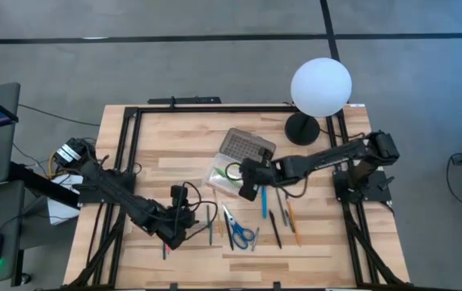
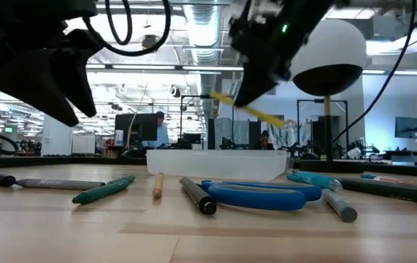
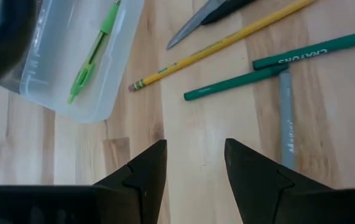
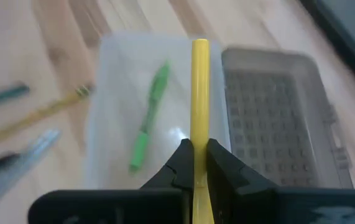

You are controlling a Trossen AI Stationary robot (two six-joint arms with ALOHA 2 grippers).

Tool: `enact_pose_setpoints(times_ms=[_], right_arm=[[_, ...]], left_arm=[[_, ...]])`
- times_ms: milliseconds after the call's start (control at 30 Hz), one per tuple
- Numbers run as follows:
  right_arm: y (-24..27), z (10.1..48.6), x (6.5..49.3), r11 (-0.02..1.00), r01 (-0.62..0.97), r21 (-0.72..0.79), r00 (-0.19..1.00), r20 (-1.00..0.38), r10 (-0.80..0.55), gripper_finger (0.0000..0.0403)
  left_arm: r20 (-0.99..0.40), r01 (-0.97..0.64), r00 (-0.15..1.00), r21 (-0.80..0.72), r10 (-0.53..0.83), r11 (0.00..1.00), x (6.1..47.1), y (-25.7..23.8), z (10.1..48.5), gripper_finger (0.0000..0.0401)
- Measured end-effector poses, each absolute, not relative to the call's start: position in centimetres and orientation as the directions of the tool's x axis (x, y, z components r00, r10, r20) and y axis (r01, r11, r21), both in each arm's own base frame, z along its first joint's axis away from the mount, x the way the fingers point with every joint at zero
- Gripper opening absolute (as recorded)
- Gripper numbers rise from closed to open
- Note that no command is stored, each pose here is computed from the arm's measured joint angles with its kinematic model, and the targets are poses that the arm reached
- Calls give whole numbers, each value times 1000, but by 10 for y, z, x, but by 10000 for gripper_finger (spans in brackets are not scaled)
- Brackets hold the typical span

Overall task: Pick & place school supplies into a supply box
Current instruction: Put the yellow pen into the gray supply box

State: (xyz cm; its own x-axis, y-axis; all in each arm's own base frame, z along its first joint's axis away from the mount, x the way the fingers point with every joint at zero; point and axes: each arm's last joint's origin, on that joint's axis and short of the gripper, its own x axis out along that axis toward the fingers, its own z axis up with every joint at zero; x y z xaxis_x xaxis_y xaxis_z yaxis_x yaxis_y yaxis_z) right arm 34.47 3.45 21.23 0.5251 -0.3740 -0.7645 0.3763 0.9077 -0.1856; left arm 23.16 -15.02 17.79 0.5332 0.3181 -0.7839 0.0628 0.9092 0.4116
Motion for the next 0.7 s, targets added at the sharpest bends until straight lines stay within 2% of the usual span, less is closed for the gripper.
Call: enact_pose_setpoints(times_ms=[267, 700], right_arm=[[12, 180, 361, 916, 359, -180, 476, -809, -345, 18], [9, 179, 368, 925, 327, -195, 515, -784, -347, 40]], left_arm=[[-801, 23, 496, 397, 335, 917, 223, -145, 166, 157], [-829, 24, 475, 348, 296, 937, 221, -145, 162, 157]])
